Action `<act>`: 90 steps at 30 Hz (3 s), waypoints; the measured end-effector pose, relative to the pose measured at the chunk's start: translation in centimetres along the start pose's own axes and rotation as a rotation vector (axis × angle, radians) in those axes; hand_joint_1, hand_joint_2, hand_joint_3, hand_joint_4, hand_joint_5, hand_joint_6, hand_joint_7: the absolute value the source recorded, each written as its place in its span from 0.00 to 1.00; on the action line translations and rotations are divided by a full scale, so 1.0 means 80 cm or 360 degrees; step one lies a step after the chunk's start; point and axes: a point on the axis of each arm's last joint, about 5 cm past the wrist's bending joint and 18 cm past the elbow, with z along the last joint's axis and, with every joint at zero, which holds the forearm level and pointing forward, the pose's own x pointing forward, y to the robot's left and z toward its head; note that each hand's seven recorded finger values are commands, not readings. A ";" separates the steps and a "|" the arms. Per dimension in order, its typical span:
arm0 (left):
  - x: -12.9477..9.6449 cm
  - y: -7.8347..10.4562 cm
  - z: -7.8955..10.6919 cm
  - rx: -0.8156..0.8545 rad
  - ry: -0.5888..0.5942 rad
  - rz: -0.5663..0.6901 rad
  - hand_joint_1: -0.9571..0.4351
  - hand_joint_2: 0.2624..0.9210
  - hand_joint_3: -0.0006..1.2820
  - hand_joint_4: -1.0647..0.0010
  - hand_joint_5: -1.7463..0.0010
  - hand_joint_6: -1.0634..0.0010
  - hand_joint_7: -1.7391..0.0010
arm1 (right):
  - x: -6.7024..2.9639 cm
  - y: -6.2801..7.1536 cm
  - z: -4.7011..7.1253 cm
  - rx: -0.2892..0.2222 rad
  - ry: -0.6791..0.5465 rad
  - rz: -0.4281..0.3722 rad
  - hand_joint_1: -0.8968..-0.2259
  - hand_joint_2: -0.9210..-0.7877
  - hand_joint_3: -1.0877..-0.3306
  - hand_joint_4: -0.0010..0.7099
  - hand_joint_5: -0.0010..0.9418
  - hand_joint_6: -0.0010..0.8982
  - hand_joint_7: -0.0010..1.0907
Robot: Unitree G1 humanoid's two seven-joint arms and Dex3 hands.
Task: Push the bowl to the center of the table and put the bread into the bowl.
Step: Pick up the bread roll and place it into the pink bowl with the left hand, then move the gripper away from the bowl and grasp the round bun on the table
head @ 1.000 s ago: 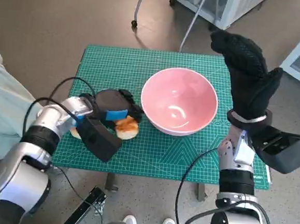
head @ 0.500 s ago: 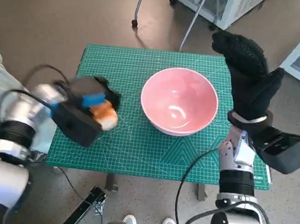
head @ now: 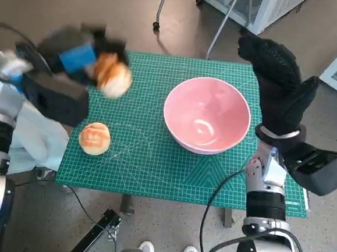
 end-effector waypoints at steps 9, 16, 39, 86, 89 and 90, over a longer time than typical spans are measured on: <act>0.050 -0.015 0.048 0.0010 -0.0327 -0.0029 0.69 1.00 0.12 0.52 0.25 0.42 0.30 | 0.000 0.000 0.000 0.0011 -0.0001 -0.0004 0.34 0.00 0.50 0.49 0.01 0.00 0.78; 0.075 -0.039 0.065 0.0030 -0.0433 -0.0159 0.69 1.00 0.13 0.53 0.25 0.43 0.29 | 0.001 0.000 0.000 0.0012 -0.0006 -0.0007 0.34 0.00 0.50 0.49 0.01 0.00 0.78; 0.122 -0.104 0.093 -0.0062 -0.0168 -0.0440 0.64 0.93 0.10 0.84 0.84 0.83 0.60 | 0.000 -0.006 0.007 -0.0020 -0.0038 0.0004 0.32 0.00 0.50 0.45 0.00 0.00 0.73; -0.084 -0.042 -0.012 -0.0323 0.0050 -0.0260 0.60 0.89 0.00 0.85 1.00 0.72 0.92 | -0.004 -0.004 0.007 -0.0006 -0.0035 -0.0004 0.33 0.00 0.50 0.45 0.00 0.00 0.74; -0.105 -0.044 -0.018 -0.0324 0.0155 -0.0313 0.61 0.89 0.00 0.84 1.00 0.70 0.94 | -0.004 -0.004 0.006 -0.0001 -0.0031 -0.0004 0.33 0.00 0.50 0.44 0.00 0.00 0.74; -0.111 -0.045 -0.020 -0.0328 0.0184 -0.0329 0.61 0.89 0.00 0.84 1.00 0.70 0.94 | -0.004 -0.003 0.006 0.0000 -0.0030 -0.0003 0.33 0.00 0.50 0.44 0.00 0.00 0.74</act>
